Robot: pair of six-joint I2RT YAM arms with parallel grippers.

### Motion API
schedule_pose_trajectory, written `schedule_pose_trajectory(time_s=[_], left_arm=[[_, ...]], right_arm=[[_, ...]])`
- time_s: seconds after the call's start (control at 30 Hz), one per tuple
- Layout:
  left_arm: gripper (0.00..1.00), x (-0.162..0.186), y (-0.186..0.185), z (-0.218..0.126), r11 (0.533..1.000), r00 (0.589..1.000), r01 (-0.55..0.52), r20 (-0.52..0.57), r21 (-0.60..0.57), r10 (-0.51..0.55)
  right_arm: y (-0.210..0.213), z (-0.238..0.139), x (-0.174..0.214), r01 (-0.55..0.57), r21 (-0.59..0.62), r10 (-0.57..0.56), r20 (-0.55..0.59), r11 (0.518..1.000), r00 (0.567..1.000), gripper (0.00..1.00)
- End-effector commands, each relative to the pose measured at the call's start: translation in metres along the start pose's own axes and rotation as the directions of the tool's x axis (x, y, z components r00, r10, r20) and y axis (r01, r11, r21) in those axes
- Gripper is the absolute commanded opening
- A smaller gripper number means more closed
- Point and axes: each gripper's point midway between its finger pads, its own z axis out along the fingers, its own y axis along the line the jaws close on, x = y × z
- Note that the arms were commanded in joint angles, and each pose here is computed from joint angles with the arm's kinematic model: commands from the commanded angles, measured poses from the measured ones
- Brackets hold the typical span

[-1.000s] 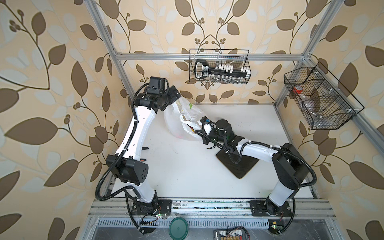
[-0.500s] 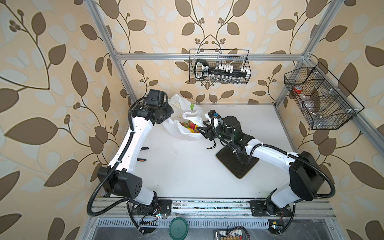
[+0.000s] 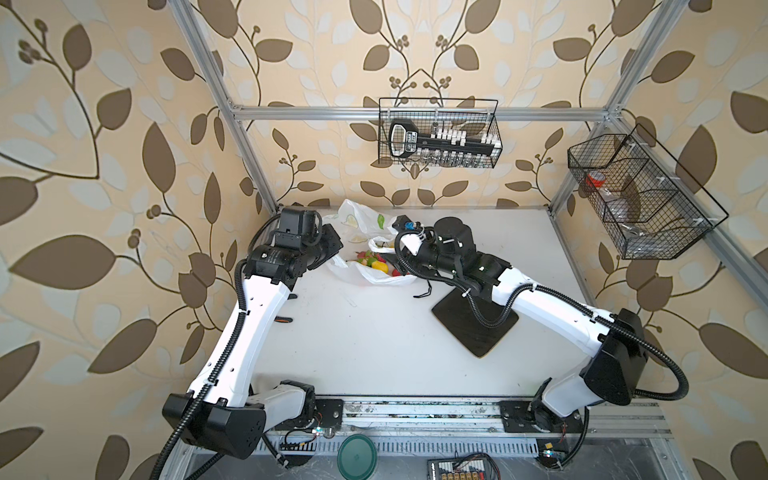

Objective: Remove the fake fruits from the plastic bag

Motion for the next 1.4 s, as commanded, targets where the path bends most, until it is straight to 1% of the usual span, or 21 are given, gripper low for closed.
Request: schedule_pose_trajectory(time_s=[0.0,0.03,0.17,0.2,0.23,0.27,0.33,0.47,0.53,0.63,0.73,0.77,0.83,0.9,1.0,1.07,1.1,1.13,1.2,1.27,1.37], left_arm=[[0.05,0.005,-0.009,-0.011,0.998,1.0,-0.023,0.003,0.063,0.023],[0.04,0.006,-0.004,-0.012,0.999,1.0,-0.013,0.009,0.052,0.013],[0.03,0.002,0.012,-0.021,0.999,0.997,0.043,0.072,-0.009,-0.042],[0.02,-0.002,0.016,-0.022,0.998,0.994,0.06,0.094,-0.034,-0.056],[0.01,-0.007,0.018,-0.023,0.996,0.991,0.072,0.117,-0.053,-0.065],[0.01,-0.015,0.019,-0.022,0.995,0.987,0.074,0.146,-0.068,-0.064],[0.0,-0.034,0.014,-0.023,0.995,0.977,0.061,0.207,-0.08,-0.044],[0.0,-0.085,-0.01,-0.033,0.997,0.938,-0.004,0.345,-0.079,0.031],[0.0,-0.11,-0.023,-0.039,0.996,0.909,-0.044,0.41,-0.075,0.071],[0.0,-0.138,-0.042,-0.042,0.993,0.876,-0.099,0.468,-0.061,0.116],[0.0,-0.148,-0.058,-0.043,0.988,0.864,-0.15,0.483,-0.028,0.145],[0.0,-0.147,-0.062,-0.043,0.986,0.866,-0.167,0.477,-0.012,0.152],[0.0,-0.135,-0.064,-0.043,0.981,0.878,-0.192,0.452,0.024,0.161],[0.0,-0.113,-0.061,-0.045,0.975,0.9,-0.206,0.405,0.077,0.159],[0.0,-0.066,-0.042,-0.049,0.98,0.94,-0.152,0.325,0.127,0.104],[0.0,-0.028,-0.033,-0.054,0.977,0.959,-0.135,0.268,0.165,0.088],[0.0,-0.011,-0.03,-0.057,0.975,0.966,-0.132,0.243,0.179,0.086],[0.0,0.007,-0.026,-0.059,0.973,0.974,-0.127,0.209,0.194,0.086],[0.0,0.038,-0.02,-0.064,0.967,0.987,-0.115,0.136,0.225,0.086],[0.0,0.071,-0.014,-0.064,0.959,0.995,-0.1,0.028,0.265,0.096],[0.0,0.116,-0.005,-0.062,0.949,0.981,-0.061,-0.159,0.308,0.115]], right_arm=[[-0.01,0.016,0.021,0.099,0.08,-0.09,-0.106,0.992,0.99,0.66],[-0.01,0.02,0.021,0.115,0.084,-0.106,-0.106,0.99,0.989,0.58],[-0.021,0.039,0.009,0.088,0.151,-0.078,-0.071,0.985,0.994,0.17],[-0.024,0.044,0.004,0.073,0.164,-0.065,-0.05,0.984,0.997,0.09],[-0.028,0.048,-0.004,0.051,0.179,-0.048,-0.02,0.982,0.999,0.03],[-0.032,0.054,-0.015,0.018,0.196,-0.023,0.02,0.98,1.0,0.0],[-0.043,0.065,-0.037,-0.059,0.229,0.036,0.106,0.972,0.994,0.0],[-0.061,0.087,-0.085,-0.23,0.229,0.153,0.311,0.946,0.938,0.0],[-0.07,0.098,-0.105,-0.303,0.207,0.202,0.401,0.93,0.894,0.0],[-0.092,0.112,-0.128,-0.421,0.147,0.288,0.531,0.895,0.797,0.0],[-0.114,0.117,-0.136,-0.507,0.085,0.356,0.614,0.858,0.704,0.0],[-0.12,0.117,-0.135,-0.527,0.067,0.376,0.624,0.847,0.685,0.0],[-0.121,0.114,-0.127,-0.538,0.038,0.407,0.609,0.842,0.681,0.0],[-0.115,0.105,-0.111,-0.54,0.027,0.425,0.583,0.841,0.692,0.0],[-0.1,0.078,-0.074,-0.56,0.012,0.479,0.503,0.829,0.719,0.0],[-0.084,0.059,-0.046,-0.561,0.0,0.51,0.418,0.828,0.752,0.0],[-0.077,0.051,-0.032,-0.567,0.007,0.524,0.376,0.823,0.765,0.0],[-0.085,0.038,-0.013,-0.581,0.043,0.536,0.338,0.812,0.774,0.0],[-0.077,0.018,0.017,-0.597,0.082,0.562,0.258,0.798,0.786,0.0],[-0.068,-0.005,0.044,-0.611,0.123,0.585,0.194,0.782,0.787,0.0],[-0.055,-0.034,0.083,-0.636,0.194,0.626,0.117,0.747,0.771,0.0]])
